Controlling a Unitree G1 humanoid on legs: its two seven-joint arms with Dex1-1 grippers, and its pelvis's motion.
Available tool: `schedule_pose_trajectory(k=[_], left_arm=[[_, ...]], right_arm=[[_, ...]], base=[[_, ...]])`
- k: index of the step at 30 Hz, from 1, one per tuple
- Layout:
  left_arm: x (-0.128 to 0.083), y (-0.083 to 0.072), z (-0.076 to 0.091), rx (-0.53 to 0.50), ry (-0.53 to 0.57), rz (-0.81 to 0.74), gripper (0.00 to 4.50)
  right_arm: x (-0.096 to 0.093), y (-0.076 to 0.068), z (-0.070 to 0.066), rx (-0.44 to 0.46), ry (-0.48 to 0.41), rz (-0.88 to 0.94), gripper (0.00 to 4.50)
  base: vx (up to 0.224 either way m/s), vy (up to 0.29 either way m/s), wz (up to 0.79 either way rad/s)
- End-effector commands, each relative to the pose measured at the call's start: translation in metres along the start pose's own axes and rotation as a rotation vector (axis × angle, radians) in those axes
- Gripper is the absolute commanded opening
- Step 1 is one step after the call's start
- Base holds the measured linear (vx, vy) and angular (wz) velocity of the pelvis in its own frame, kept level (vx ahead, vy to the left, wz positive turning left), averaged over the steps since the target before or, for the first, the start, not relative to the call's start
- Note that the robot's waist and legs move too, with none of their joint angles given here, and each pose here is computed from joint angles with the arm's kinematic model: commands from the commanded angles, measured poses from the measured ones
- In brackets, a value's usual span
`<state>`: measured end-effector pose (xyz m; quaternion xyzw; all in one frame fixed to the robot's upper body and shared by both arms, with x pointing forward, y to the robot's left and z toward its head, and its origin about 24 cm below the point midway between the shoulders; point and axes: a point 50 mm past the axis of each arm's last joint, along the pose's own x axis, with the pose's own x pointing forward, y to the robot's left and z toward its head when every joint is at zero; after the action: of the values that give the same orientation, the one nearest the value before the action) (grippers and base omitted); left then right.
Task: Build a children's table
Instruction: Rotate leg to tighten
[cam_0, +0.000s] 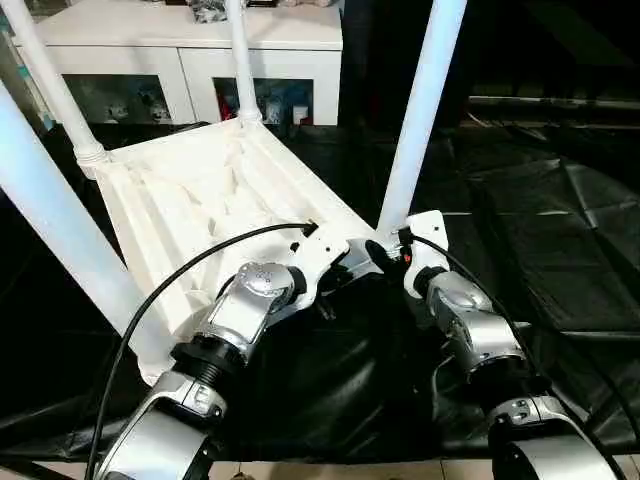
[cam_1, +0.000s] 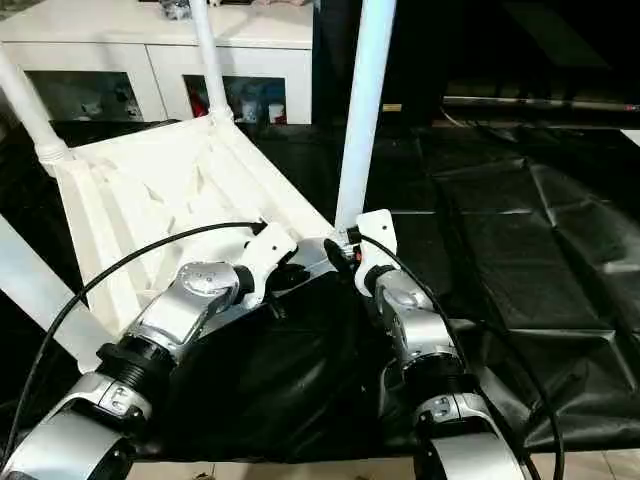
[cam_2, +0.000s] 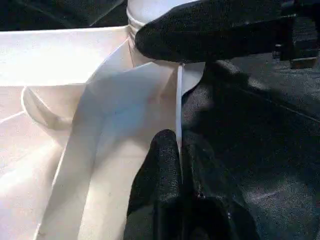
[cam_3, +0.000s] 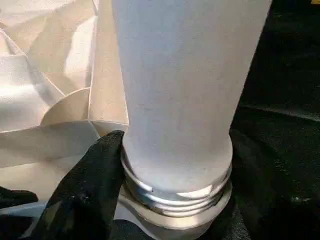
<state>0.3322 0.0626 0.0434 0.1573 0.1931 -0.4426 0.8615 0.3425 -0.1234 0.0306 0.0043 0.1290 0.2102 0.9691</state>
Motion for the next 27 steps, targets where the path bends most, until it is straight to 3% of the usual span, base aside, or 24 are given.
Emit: schedule_pose_trajectory(k=[1, 4, 7, 11, 14, 18, 27], left_arm=[[0.005, -0.013, 0.005, 0.007, -0.071, -0.090, 0.00], [-0.005, -0.005, 0.002, 0.025, -0.076, -0.104, 0.00], [-0.018, 0.007, -0.002, 0.041, -0.097, -0.116, 0.00], [-0.026, 0.011, -0.003, 0.041, -0.115, -0.141, 0.00], [-0.040, 0.012, -0.005, 0.061, -0.128, -0.260, 0.00], [-0.050, 0.007, -0.006, 0.046, -0.144, -0.391, 0.00], [-0.053, 0.008, -0.008, 0.049, -0.139, -0.400, 0.00]], right_arm=[[0.004, 0.021, 0.008, 0.016, -0.045, 0.168, 3.54], [-0.003, 0.013, 0.014, -0.023, -0.026, 0.267, 3.66], [-0.018, 0.001, 0.017, -0.129, 0.031, 0.386, 3.79], [-0.026, -0.004, 0.019, -0.174, 0.039, 0.448, 3.79], [-0.039, -0.015, 0.025, -0.218, 0.040, 0.528, 3.79], [-0.045, -0.008, 0.020, -0.233, 0.084, 0.640, 3.79], [-0.050, -0.003, 0.011, -0.267, 0.149, 0.715, 3.79]], base=[[0.000, 0.000, 0.00], [0.000, 0.000, 0.00], [0.000, 0.000, 0.00], [0.000, 0.000, 0.00], [0.000, 0.000, 0.00], [0.000, 0.000, 0.00], [0.000, 0.000, 0.00]])
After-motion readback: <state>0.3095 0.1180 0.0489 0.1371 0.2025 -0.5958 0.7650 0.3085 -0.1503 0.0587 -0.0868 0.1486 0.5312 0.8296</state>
